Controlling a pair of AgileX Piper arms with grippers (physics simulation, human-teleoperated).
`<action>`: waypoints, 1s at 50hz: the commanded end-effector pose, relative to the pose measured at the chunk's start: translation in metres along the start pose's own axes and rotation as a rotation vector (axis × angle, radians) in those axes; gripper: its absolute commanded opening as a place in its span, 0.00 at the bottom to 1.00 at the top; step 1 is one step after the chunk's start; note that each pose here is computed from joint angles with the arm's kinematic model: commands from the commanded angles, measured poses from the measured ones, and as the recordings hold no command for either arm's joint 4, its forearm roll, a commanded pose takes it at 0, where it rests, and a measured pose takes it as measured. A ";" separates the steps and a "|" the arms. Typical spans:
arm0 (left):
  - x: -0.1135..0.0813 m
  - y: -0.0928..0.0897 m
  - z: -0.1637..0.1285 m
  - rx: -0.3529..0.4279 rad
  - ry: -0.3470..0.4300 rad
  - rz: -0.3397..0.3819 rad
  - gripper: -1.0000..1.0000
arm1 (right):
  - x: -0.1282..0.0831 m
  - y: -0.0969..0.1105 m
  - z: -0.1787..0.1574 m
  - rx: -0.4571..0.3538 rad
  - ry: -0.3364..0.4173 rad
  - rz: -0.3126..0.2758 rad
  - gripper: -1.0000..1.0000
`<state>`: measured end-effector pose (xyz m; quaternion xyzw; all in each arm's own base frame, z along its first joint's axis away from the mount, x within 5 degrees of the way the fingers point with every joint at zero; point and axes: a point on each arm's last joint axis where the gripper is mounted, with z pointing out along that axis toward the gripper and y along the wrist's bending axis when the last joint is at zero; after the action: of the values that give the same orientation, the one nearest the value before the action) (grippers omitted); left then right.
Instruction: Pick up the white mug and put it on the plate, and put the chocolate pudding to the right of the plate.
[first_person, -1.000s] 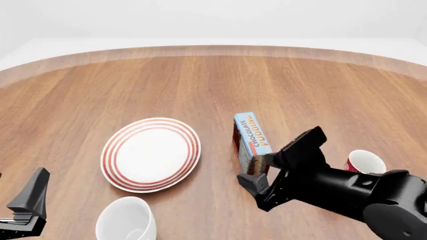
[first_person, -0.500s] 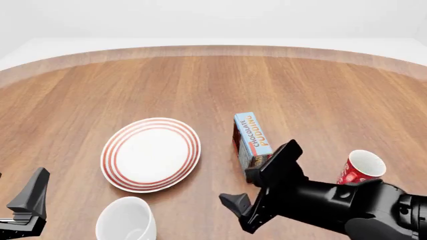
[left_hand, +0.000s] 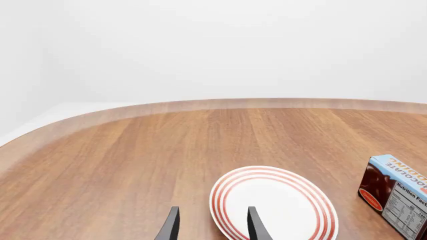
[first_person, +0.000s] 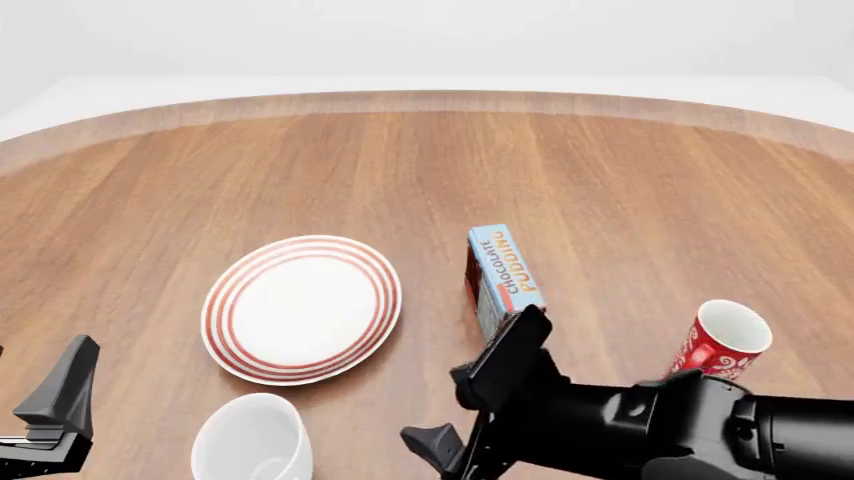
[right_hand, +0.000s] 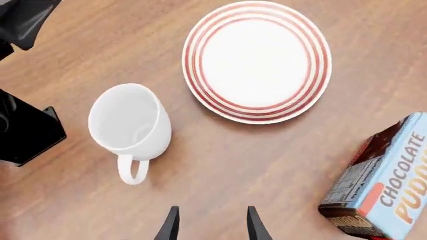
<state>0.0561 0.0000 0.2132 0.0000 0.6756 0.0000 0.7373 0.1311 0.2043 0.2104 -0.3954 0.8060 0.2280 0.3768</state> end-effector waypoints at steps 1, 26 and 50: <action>0.000 0.000 0.000 0.000 0.000 0.000 1.00 | -0.001 0.015 0.014 -0.042 0.031 -0.029 1.00; 0.000 0.000 0.000 0.000 0.000 0.000 1.00 | -0.001 0.041 0.039 -0.103 0.101 -0.070 1.00; 0.000 0.000 0.000 0.000 0.000 0.000 1.00 | -0.001 0.073 0.058 -0.166 0.141 -0.094 1.00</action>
<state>0.0561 0.0000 0.2132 0.0000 0.6756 0.0000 0.7373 0.1032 0.2750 0.1832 -0.4699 0.7924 0.2435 0.3033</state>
